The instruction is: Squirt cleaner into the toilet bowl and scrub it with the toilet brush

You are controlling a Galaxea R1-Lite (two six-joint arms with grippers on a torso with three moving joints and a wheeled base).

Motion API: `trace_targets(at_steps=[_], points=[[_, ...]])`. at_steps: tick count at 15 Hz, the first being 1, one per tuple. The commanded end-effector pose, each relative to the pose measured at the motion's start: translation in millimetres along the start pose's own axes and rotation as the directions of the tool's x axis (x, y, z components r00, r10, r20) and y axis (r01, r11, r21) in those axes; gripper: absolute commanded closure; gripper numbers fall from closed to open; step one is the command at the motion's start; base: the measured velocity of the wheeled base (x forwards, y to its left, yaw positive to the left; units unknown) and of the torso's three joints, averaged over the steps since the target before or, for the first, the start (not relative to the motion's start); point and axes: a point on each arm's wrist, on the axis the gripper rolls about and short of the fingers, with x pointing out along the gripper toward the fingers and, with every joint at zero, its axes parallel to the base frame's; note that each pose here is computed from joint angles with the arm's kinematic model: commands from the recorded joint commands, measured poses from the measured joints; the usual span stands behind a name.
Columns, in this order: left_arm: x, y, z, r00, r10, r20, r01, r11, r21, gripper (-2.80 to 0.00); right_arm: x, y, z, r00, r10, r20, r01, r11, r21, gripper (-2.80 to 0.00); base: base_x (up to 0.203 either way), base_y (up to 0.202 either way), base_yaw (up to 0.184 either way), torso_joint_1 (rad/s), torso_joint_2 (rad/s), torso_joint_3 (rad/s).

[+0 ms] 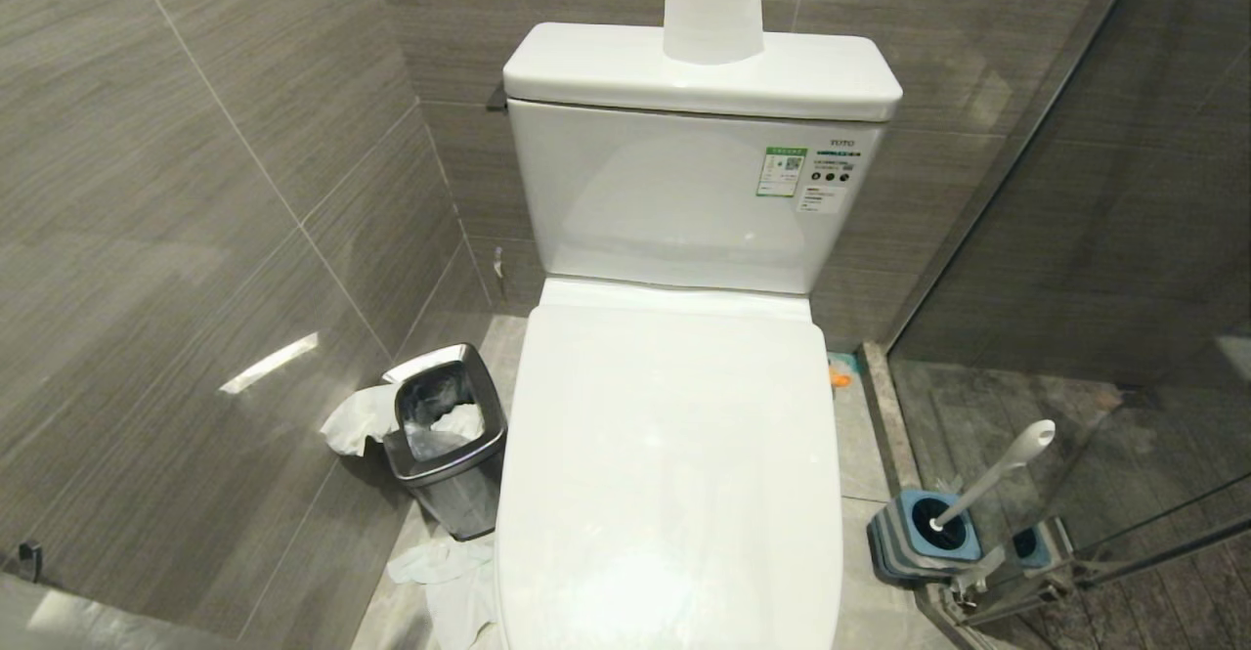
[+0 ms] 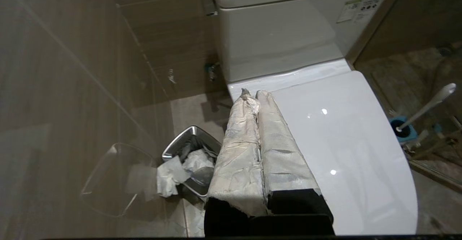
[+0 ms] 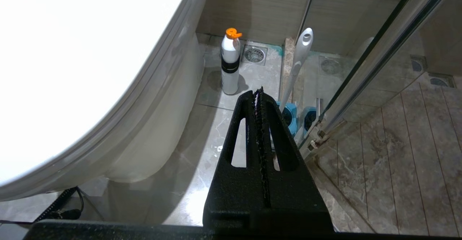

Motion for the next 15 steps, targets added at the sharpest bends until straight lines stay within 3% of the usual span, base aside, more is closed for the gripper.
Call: trace_targets(at_steps=[1, 5, 15], points=[[-46, 3.2, -3, 0.996, 0.042, 0.079, -0.042, 0.999, 0.004, 0.0, 0, 0, 0, 1.0, 0.001, -0.001, -0.001, 1.0, 0.0, 0.0, 0.0, 0.0, 0.0, 0.0, 0.0, 0.0], [-89, -3.2, -7, 0.985, 0.008, 0.173, -0.013, 1.0, 0.024, 0.0, 0, 0, 0, 1.0, 0.001, -0.001, -0.001, 1.0, 0.0, 0.0, 0.0, 0.0, 0.0, 0.0, 0.0, 0.0], [-152, -30.5, -39, 0.966, 0.039, 0.256, -0.052, 0.998, 0.046, 0.0, 0, 0, 0, 1.0, 0.001, -0.001, -0.001, 1.0, 0.0, 0.0, 0.0, 0.0, 0.0, 0.0, 0.0, 0.0]])
